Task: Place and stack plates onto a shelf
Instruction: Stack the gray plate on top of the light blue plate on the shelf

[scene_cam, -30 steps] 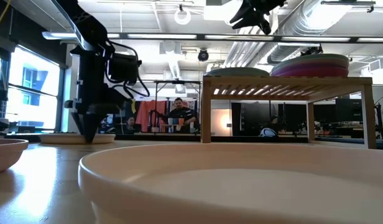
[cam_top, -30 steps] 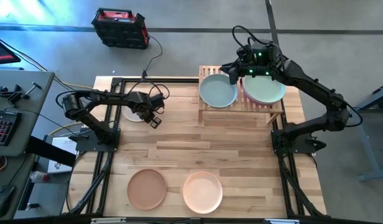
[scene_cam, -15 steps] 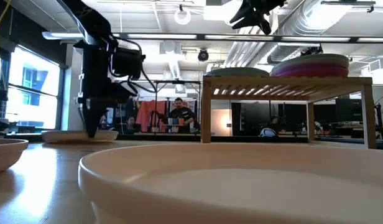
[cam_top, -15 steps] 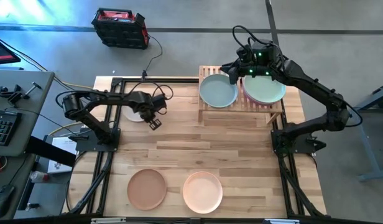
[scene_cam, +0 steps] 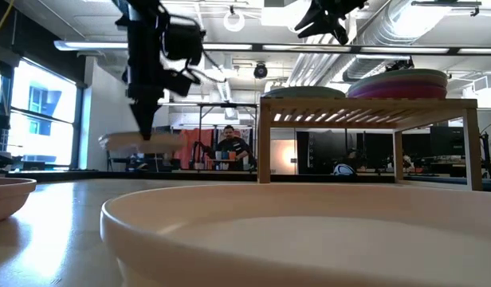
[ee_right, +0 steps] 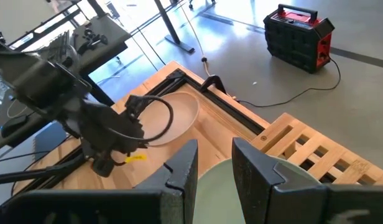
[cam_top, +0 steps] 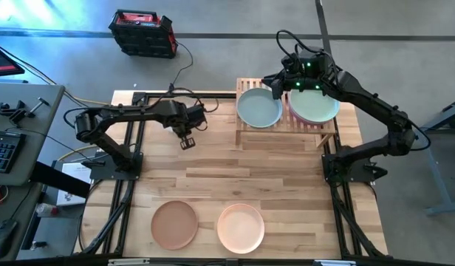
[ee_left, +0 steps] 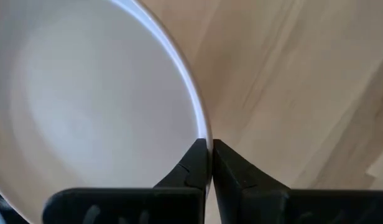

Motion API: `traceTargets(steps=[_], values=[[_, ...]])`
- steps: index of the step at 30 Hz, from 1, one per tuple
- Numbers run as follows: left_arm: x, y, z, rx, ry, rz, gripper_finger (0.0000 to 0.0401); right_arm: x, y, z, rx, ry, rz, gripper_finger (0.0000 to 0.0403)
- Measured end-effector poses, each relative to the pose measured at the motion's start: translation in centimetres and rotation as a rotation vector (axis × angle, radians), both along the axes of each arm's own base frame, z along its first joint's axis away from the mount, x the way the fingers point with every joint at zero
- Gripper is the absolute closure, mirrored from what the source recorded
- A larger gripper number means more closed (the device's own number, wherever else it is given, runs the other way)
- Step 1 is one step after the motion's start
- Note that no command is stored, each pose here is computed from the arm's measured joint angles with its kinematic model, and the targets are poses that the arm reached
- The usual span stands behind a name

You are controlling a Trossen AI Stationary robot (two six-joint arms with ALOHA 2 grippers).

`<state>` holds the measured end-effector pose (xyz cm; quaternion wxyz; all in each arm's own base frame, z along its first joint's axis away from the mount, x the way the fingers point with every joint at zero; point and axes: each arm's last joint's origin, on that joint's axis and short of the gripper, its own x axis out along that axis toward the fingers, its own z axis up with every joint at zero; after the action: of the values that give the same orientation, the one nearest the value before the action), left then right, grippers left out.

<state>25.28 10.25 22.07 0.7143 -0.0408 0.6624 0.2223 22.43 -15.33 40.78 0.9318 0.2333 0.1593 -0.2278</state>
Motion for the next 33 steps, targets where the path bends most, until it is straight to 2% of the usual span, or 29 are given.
traceTargets(steps=[6, 12, 17, 26, 33], values=[[1.8, 0.2, 3.8, 0.069, -0.068, -0.179, 0.04, 0.0, 0.0, 0.0, 0.019, -0.007, -0.009, 0.0322], [2.8, 0.5, 7.7, 0.189, -0.118, -0.264, 0.04, 0.0, 0.0, 0.0, 0.02, -0.008, -0.011, 0.0322], [3.3, 0.7, 10.0, 0.253, -0.139, -0.385, 0.04, 0.0, 0.0, 0.0, 0.019, -0.007, -0.013, 0.0322], [3.4, 0.8, 10.8, 0.308, -0.079, -0.582, 0.04, 0.1, -0.2, 0.4, -0.044, -0.016, -0.192, 0.0322], [3.9, -0.7, 10.8, 0.329, -0.035, -0.737, 0.04, 0.5, 0.7, 0.0, 0.032, -0.013, -0.205, 0.0323]])
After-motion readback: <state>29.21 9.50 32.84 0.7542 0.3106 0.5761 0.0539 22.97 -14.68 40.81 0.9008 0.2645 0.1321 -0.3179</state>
